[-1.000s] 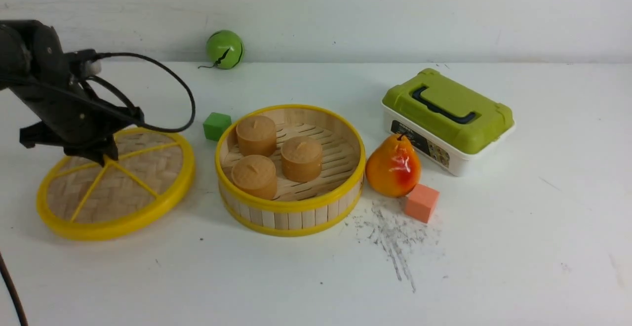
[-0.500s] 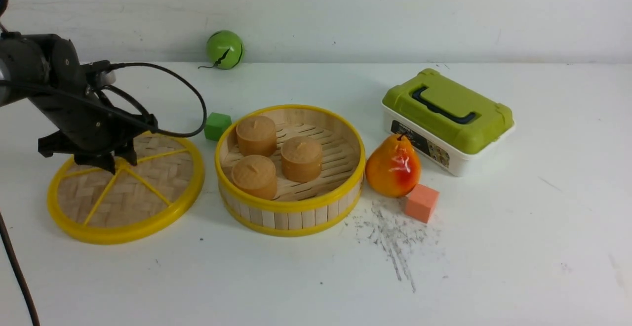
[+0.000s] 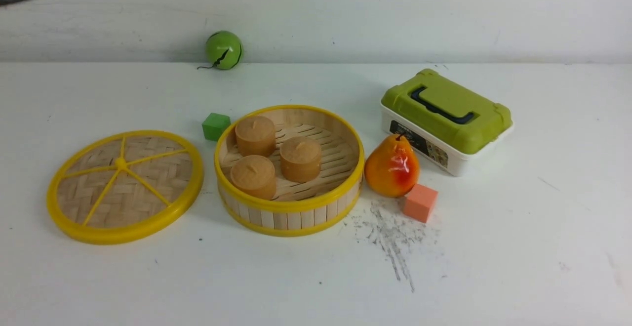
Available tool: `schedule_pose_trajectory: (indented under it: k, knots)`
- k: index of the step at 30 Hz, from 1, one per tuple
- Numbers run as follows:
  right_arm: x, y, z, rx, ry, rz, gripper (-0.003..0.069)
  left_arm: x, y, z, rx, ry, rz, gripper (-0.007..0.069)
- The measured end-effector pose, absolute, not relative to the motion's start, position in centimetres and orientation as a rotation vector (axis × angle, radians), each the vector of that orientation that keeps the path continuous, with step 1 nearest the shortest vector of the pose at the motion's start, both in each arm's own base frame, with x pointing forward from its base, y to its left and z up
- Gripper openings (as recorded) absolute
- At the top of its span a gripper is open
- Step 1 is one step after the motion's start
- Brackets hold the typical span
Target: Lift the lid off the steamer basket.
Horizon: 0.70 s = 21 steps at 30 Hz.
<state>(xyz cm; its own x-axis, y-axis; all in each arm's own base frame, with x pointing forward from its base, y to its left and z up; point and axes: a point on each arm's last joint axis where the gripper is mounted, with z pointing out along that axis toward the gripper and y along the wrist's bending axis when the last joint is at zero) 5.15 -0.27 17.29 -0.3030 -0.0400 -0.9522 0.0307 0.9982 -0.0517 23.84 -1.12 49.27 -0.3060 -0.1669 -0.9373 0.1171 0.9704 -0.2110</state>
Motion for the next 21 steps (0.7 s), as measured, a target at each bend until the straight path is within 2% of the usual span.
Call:
schedule_pose_trajectory:
  k: [3,7,13,15,16,17,18,19,21]
  knots:
    - [5.2,-0.3,17.3,-0.007,1.877,-0.070,0.0240,19.0,-1.4,50.0,-0.019,1.765,-0.291,-0.0013]
    - [5.2,-0.3,17.3,-0.007,1.877,-0.070,0.0240,14.5,-1.4,47.6,-0.025,1.732,-0.286,-0.0013]
    - [5.2,-0.3,17.3,-0.007,1.877,-0.070,0.0240,8.1,-1.3,40.2,-0.028,1.682,-0.246,-0.0013]
    - [5.2,-0.3,17.3,-0.007,1.877,-0.070,0.0240,6.9,-1.3,38.7,-0.013,1.654,-0.220,-0.0013]
    - [5.2,-0.3,17.3,-0.007,1.877,-0.070,0.0240,6.1,-1.2,37.7,-0.001,1.633,-0.198,-0.0013]
    - [5.2,-0.3,17.3,-0.007,1.877,-0.070,0.0240,4.6,-1.2,35.4,0.030,1.592,-0.149,-0.0013]
    - [5.2,-0.3,17.3,-0.007,1.877,-0.070,0.0240,4.5,-1.1,35.2,0.032,1.585,-0.142,-0.0013]
    - [5.2,-0.3,17.3,-0.007,1.877,-0.070,0.0240,3.5,-1.1,33.0,0.064,1.560,-0.100,-0.0013]
    - [5.2,-0.3,17.3,-0.007,1.877,-0.070,0.0240,2.8,-1.1,30.9,0.092,1.551,-0.071,-0.0013]
